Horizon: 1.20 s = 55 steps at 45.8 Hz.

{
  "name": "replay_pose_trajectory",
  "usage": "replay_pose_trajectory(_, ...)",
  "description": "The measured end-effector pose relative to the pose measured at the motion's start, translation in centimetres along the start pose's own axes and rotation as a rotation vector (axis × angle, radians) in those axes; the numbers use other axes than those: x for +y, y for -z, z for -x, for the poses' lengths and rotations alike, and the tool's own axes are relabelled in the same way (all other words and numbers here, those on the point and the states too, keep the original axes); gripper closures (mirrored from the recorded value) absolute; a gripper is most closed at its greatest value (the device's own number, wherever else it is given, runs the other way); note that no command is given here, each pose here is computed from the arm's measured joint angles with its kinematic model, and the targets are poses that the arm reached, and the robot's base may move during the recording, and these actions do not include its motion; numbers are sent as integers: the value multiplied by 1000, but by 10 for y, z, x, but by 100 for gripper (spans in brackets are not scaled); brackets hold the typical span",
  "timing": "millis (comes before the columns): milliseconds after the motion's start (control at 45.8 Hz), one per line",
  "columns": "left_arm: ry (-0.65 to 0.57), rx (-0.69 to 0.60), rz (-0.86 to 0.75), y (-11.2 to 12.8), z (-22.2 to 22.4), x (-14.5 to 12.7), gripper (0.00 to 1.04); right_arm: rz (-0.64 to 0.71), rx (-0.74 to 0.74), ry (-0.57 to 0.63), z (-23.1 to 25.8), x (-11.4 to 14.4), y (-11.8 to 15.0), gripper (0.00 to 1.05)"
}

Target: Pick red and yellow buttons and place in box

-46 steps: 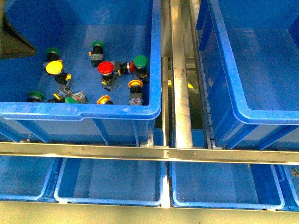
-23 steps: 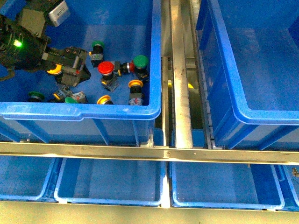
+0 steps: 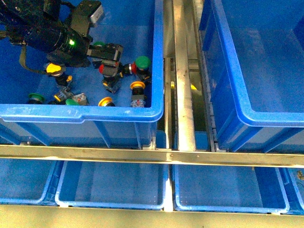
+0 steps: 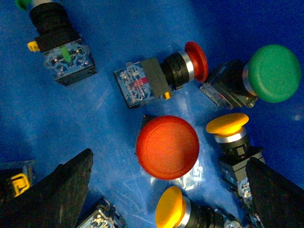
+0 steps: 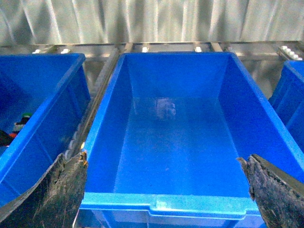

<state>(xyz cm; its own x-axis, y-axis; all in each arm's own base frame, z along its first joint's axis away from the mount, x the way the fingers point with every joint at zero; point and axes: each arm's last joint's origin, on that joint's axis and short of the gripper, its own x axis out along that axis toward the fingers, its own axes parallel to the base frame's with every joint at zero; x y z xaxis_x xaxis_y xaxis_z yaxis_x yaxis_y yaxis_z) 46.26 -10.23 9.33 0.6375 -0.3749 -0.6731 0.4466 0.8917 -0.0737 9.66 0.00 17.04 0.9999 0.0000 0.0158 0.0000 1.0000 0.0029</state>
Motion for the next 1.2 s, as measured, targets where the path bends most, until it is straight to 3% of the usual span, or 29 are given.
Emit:
replay_pose_trajectory(677, 17, 23, 34, -1, -33, 8, 9, 0, 0, 0, 0, 0, 0, 6)
replay_pose_trajectory(786, 21, 24, 42, 0, -34, 8, 28, 0, 0, 0, 0, 0, 0, 6)
replay_pose_trajectory(1092, 20, 31, 59, 3, -35, 9, 68, 0, 0, 0, 0, 0, 0, 6)
replay_pose_trajectory(1201, 18, 31, 73, 3, -35, 10, 70, 0, 0, 0, 0, 0, 0, 6)
